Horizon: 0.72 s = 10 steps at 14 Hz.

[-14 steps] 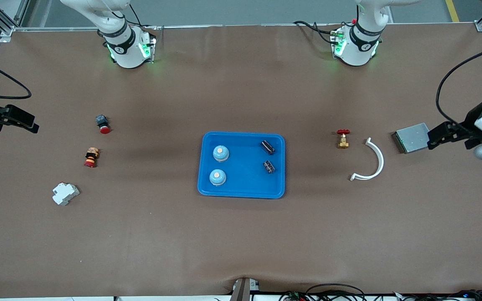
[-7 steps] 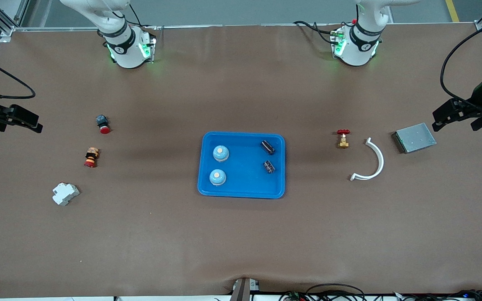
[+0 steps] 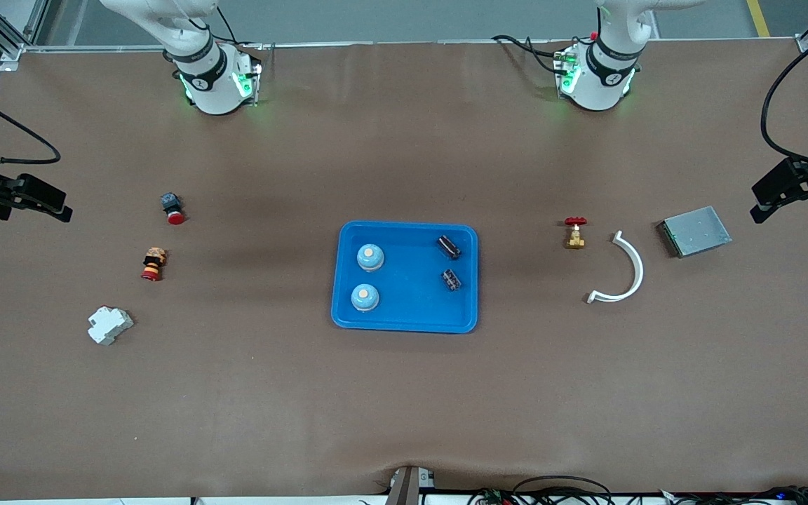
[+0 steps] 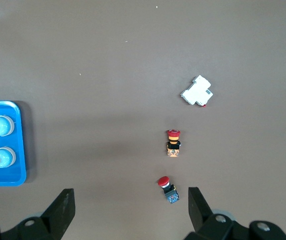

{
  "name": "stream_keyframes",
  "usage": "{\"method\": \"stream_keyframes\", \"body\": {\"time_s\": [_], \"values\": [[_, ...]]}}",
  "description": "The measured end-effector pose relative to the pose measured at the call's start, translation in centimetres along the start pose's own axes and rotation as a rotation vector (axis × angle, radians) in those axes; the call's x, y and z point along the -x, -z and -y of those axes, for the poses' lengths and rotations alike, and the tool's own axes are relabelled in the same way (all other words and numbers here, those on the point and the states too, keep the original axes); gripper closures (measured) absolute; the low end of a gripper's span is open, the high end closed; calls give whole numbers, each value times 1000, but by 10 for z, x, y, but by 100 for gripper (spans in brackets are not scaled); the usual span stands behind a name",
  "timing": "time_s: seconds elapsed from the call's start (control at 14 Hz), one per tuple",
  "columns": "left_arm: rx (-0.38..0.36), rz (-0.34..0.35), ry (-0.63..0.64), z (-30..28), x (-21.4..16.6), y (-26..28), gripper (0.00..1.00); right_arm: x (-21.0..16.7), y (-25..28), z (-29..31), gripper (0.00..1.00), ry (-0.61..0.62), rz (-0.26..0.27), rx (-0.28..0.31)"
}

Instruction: Place electrolytic capacitor and blue bell in tray

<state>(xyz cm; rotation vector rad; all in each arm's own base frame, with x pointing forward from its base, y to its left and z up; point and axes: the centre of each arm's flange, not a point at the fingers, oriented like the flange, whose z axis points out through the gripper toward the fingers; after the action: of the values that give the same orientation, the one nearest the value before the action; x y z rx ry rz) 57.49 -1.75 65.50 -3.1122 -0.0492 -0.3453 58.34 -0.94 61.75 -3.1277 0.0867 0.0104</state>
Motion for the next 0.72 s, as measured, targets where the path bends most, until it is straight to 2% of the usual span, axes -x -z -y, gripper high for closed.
{"method": "stream_keyframes", "body": {"time_s": [0.72], "values": [[1,10,-54,-4,-2,-6,0,0,-1,2,0,3,1,0]]}}
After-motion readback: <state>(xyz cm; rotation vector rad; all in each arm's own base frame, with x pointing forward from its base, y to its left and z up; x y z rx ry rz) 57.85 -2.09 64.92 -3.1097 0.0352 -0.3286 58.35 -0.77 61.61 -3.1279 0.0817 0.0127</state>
